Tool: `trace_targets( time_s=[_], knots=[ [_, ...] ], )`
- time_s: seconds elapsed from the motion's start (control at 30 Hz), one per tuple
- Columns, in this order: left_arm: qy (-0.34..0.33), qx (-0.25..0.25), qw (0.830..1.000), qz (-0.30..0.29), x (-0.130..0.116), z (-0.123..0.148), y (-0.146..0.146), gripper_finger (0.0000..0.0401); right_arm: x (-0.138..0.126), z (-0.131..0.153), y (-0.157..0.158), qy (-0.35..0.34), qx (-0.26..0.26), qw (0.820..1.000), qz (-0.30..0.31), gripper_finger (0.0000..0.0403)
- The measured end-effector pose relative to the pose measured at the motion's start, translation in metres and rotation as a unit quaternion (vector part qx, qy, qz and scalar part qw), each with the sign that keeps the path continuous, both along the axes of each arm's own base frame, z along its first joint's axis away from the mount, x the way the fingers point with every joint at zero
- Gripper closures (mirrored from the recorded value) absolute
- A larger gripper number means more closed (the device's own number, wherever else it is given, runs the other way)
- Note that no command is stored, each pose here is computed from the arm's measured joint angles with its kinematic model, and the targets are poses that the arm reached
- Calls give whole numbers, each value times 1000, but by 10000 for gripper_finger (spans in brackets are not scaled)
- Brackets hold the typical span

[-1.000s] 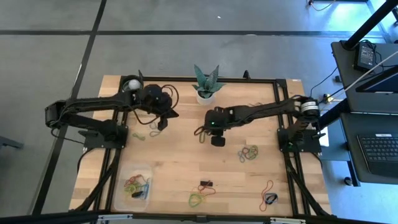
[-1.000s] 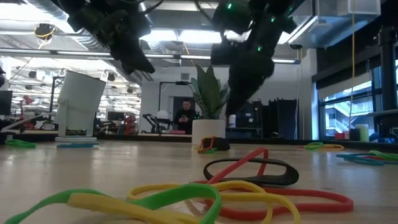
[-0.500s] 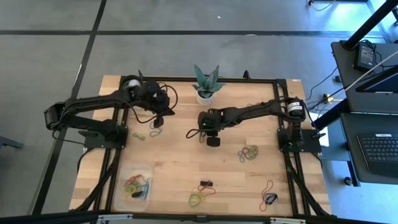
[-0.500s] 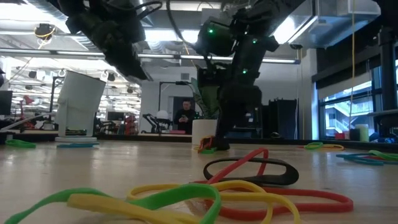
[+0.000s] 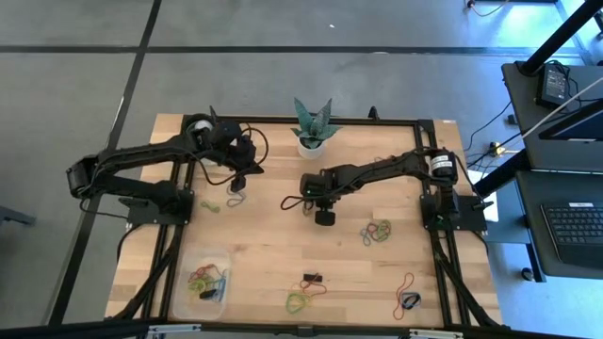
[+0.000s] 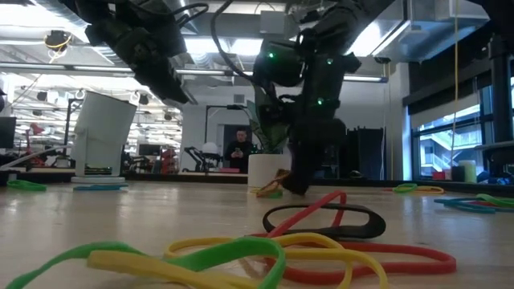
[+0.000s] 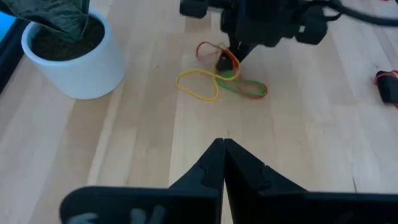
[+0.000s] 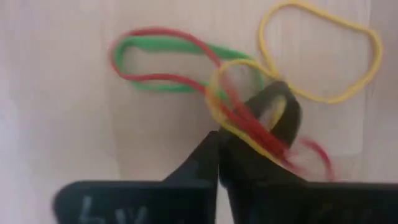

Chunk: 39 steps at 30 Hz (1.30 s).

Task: Pick and place rubber bands into bin
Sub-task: Put the black rubber band into the transparent bin

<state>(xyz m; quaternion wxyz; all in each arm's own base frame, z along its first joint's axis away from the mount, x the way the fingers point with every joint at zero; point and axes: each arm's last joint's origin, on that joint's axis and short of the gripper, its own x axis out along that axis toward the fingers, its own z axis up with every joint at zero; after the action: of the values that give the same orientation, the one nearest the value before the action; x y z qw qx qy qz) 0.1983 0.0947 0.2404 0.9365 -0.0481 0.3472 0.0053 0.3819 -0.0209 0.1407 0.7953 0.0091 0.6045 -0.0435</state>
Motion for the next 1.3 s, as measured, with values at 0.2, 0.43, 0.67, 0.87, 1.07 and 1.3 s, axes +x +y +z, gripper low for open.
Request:
trace_targets(
  time_s=[0.2, 0.43, 0.67, 0.87, 1.07, 1.3],
  knots=[
    [0, -3, 1000, 3, 0, 0, 0, 398, 14, 37, 5, 3, 37, 999, 5, 393],
    [-7, -39, 998, 39, 1, 1, 1, 398, 30, 91, -6, -46, 111, 992, 35, 396],
    [-5, -90, 993, 76, 2, 1, -2, 398, 20, 102, -27, -12, 204, 979, 17, 399],
    [-2, -105, 992, 71, 6, 1, -9, 398, 18, 100, -34, -3, 204, 979, -6, 401],
    [0, -103, 993, 57, 8, 1, -16, 398, 19, 93, -34, 11, 216, 976, -20, 401],
    [-1, -101, 993, 56, 8, 1, -16, 398, 17, 93, -38, 19, 237, 970, -47, 402]
  ],
)
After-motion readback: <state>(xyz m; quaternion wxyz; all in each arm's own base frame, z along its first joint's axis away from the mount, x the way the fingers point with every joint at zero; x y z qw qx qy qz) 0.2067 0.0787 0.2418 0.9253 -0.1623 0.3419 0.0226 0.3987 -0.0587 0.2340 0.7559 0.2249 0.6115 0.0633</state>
